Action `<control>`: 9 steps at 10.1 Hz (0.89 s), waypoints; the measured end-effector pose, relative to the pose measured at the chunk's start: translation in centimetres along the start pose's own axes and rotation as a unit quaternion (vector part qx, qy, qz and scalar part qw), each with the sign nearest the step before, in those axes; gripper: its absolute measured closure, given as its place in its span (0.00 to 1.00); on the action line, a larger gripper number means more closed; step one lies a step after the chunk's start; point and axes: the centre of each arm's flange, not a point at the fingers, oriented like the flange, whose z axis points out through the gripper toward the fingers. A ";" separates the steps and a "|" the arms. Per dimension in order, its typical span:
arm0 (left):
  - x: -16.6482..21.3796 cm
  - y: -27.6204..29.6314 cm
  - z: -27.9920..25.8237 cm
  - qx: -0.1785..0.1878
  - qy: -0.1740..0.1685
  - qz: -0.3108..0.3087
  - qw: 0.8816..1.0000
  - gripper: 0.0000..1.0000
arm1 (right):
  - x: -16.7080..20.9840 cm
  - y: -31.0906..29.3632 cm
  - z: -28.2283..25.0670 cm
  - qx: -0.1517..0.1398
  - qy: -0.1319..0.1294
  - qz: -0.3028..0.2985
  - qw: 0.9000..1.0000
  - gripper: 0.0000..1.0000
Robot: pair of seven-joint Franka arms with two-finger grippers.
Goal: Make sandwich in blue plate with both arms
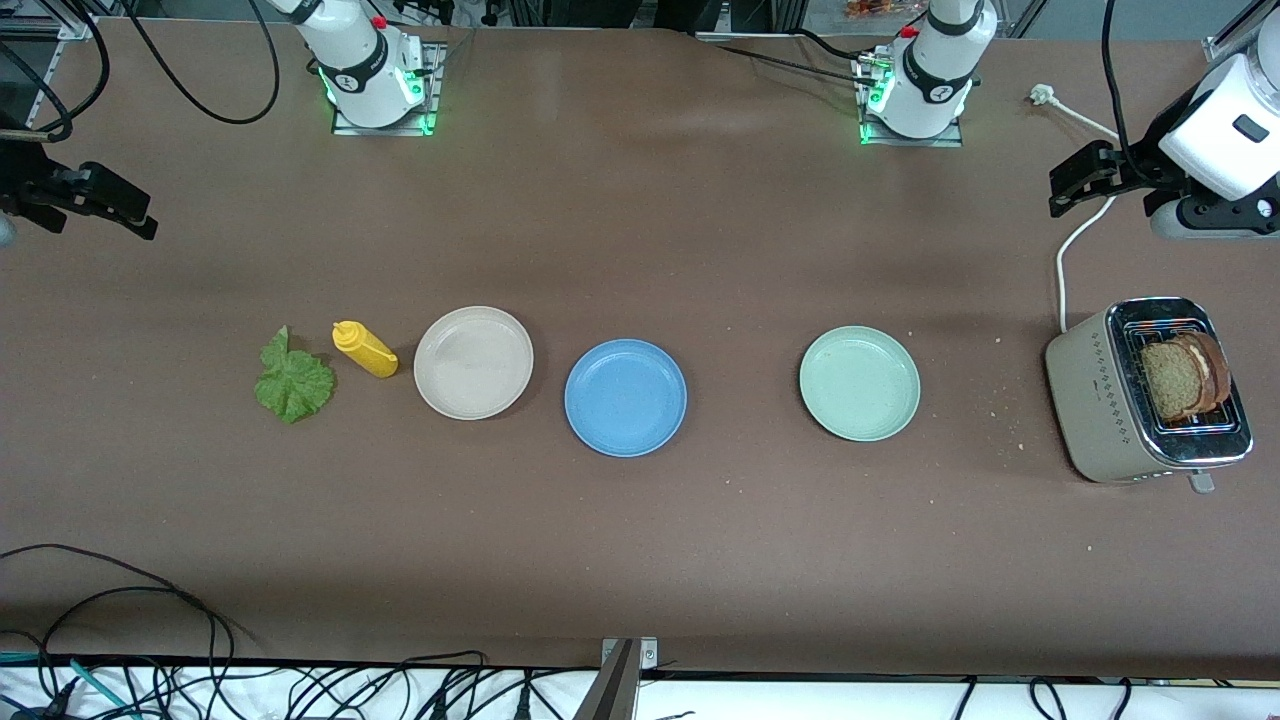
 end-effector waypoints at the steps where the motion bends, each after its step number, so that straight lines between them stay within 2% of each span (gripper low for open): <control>1: -0.1 -0.3 0.1 0.000 -0.004 -0.002 1.000 0.00 | 0.0 0.0 0.0 0.000 0.000 0.000 1.000 0.00; 9: -0.2 -0.3 -0.4 0.000 -0.001 -0.003 1.000 0.00 | 0.0 0.0 0.0 0.000 0.000 0.000 1.000 0.00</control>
